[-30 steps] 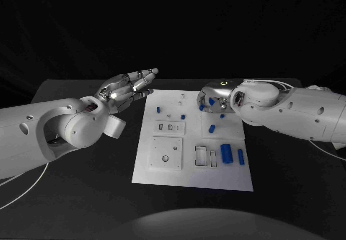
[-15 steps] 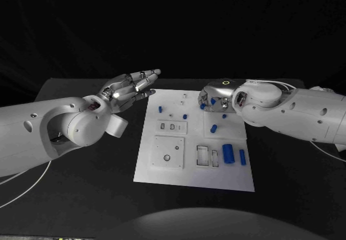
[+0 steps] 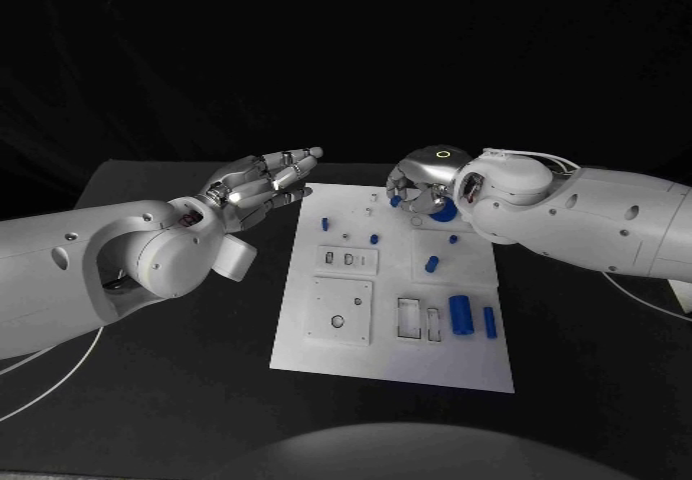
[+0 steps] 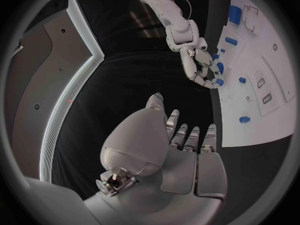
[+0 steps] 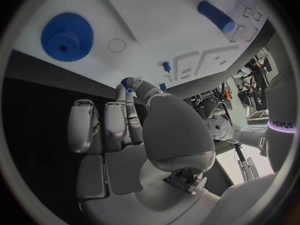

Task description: Assemble the parts on the task board

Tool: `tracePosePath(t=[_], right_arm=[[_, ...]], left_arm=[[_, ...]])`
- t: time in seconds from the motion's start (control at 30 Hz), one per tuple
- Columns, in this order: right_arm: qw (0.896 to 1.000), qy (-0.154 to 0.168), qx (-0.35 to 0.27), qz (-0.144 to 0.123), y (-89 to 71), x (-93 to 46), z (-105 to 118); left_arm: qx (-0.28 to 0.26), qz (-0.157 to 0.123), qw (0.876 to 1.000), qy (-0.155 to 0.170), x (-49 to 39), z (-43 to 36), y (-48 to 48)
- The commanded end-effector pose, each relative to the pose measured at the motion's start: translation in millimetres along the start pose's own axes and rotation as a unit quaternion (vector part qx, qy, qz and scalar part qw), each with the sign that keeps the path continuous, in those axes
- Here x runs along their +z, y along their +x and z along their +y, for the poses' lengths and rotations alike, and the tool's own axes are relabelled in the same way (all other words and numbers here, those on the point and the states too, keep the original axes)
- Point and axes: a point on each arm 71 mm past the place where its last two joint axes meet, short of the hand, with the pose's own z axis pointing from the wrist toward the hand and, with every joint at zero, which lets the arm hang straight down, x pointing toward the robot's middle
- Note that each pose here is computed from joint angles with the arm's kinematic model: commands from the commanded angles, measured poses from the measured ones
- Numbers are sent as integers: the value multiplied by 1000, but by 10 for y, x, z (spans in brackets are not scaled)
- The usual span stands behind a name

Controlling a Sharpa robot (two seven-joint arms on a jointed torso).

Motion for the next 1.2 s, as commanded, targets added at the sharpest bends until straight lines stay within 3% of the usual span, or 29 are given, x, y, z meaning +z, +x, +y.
tracePosePath(t=[0.03,0.5,1.2], right_arm=[[1000,10,17,2,-49,76,-12],[999,25,28,9,-131,304,1],[999,31,29,26,-84,448,33]], left_arm=[[0,9,1000,0,4,-6,28],[1,11,1000,1,36,-5,44],[0,15,1000,3,65,-4,55]])
